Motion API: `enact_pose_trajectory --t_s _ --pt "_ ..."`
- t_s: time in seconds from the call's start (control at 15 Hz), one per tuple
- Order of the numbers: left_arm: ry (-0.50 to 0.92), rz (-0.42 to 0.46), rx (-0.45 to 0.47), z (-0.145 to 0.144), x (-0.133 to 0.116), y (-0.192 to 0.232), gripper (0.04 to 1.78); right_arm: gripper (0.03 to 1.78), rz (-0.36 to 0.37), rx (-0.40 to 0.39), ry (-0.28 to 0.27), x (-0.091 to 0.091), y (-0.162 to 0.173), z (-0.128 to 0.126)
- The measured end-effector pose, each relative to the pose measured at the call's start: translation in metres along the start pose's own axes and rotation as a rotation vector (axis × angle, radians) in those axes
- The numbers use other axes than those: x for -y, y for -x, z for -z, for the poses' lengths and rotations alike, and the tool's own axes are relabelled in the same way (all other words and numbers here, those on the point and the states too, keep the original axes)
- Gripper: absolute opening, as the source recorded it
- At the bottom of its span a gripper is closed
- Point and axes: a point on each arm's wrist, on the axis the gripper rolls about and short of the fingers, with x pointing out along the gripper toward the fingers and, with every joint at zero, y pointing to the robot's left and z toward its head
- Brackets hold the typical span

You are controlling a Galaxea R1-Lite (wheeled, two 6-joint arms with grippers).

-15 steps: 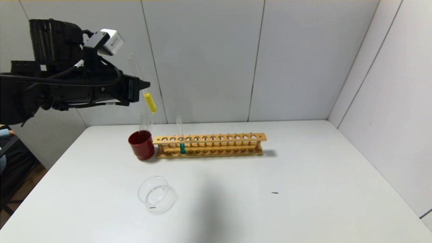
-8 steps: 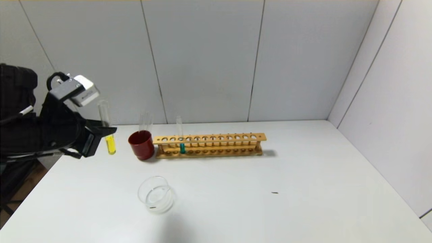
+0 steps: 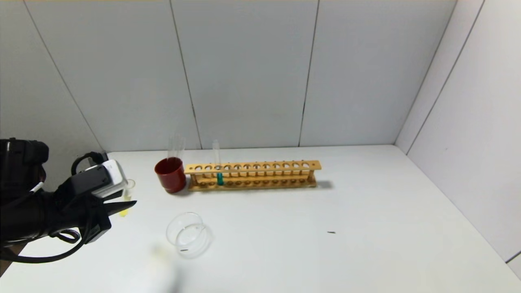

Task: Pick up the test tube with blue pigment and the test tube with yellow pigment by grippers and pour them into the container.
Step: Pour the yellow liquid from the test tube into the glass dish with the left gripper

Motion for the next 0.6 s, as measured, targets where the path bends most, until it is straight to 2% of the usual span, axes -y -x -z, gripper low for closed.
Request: enact_pose_trajectory --t_s 0.2,0.6 --pt "-0.205 0.018 0.005 0.011 -0.007 -0.013 0.31 1.75 0.000 0.000 0.000 0.000 0.000 0.000" --pt "-0.486 0.044 -0.021 0.015 -0.019 -0.031 0.31 1.75 0.000 0.000 0.000 0.000 0.000 0.000"
